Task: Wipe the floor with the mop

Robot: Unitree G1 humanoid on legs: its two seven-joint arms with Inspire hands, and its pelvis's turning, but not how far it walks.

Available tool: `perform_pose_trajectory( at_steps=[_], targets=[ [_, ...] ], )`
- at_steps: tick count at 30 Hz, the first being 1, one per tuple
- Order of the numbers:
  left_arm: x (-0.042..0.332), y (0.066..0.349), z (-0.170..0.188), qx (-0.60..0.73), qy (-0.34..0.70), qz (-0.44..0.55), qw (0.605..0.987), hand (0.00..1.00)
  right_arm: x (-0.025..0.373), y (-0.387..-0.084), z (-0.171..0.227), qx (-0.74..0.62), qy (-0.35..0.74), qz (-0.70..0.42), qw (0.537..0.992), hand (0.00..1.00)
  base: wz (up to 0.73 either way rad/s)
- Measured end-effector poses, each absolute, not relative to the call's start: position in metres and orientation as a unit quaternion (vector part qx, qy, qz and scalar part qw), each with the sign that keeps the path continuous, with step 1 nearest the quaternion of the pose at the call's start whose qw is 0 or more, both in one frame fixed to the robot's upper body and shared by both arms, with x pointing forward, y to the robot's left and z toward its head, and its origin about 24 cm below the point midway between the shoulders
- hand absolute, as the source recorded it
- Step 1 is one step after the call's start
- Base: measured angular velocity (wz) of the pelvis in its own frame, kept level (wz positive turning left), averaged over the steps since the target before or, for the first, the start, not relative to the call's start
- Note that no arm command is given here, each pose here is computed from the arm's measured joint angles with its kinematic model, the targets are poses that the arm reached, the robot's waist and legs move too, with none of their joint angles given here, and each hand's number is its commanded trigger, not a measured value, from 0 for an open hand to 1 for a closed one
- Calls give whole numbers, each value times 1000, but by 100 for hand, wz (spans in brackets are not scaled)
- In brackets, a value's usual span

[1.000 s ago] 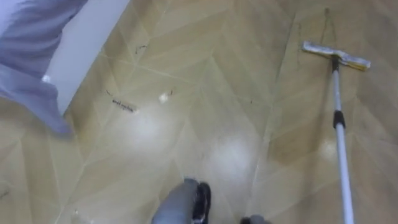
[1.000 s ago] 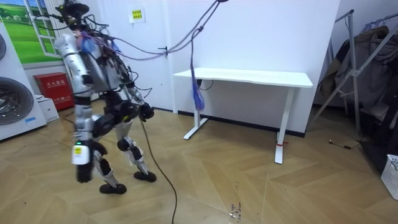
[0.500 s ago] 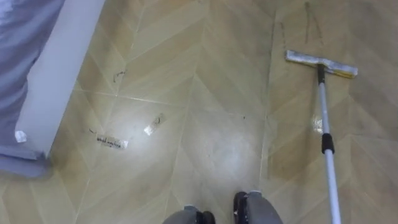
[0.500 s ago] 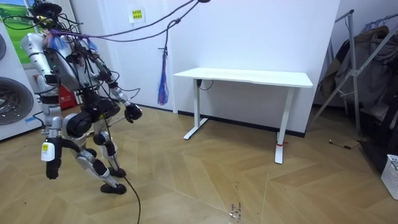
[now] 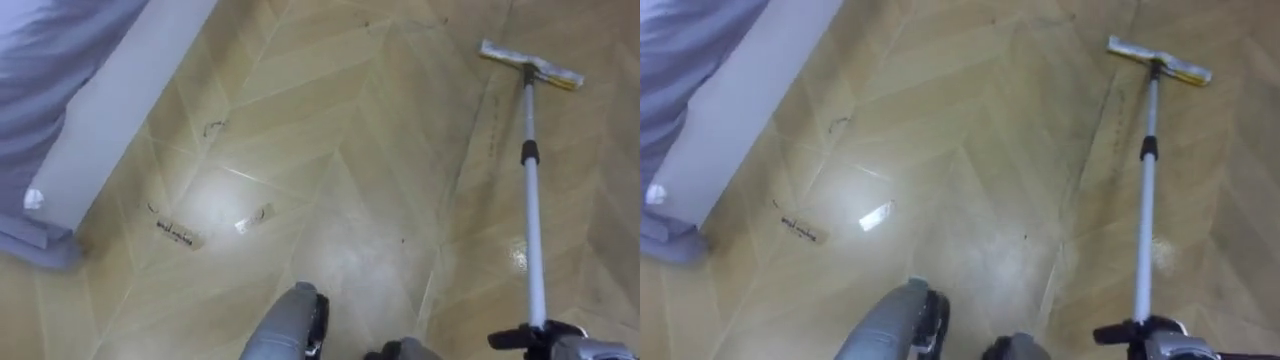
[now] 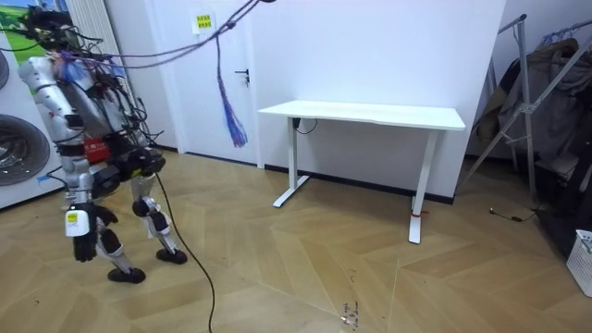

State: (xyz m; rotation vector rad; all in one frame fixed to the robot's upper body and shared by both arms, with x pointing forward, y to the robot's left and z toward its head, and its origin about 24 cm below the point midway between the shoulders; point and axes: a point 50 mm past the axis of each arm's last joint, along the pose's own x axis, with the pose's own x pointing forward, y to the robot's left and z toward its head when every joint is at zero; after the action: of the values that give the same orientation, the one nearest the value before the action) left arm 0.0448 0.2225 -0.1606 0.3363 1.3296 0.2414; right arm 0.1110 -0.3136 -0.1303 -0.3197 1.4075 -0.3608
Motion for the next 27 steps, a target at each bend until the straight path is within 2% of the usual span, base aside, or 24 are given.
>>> perform_pose_trajectory(
  at_steps=[5, 7, 15, 18, 21, 26, 27],
  targets=[
    [56, 215, -160, 145, 594, 109, 783, 0, 25, -324, -140, -194, 718, -161, 649, 100, 26],
    [56, 215, -161, 143, 594, 110, 784, 0, 10, -319, -142, -195, 728, -158, 638, 100, 0],
    [57, 210, -162, 140, 593, 108, 785, 0, 8, -277, -160, -157, 723, -146, 657, 100, 5],
    [56, 212, -162, 135, 599, 116, 780, 0, 27, -277, -159, -143, 709, -155, 673, 100, -6],
    [61, 217, -160, 131, 594, 131, 783, 0, 71, -288, -150, -138, 680, -168, 700, 100, -4],
    [58, 238, -154, 153, 589, 151, 779, 0, 162, -311, -114, -146, 579, -185, 780, 100, -5],
    [56, 240, -153, 157, 589, 152, 778, 0, 167, -310, -112, -143, 571, -184, 787, 100, -16]
  ],
)
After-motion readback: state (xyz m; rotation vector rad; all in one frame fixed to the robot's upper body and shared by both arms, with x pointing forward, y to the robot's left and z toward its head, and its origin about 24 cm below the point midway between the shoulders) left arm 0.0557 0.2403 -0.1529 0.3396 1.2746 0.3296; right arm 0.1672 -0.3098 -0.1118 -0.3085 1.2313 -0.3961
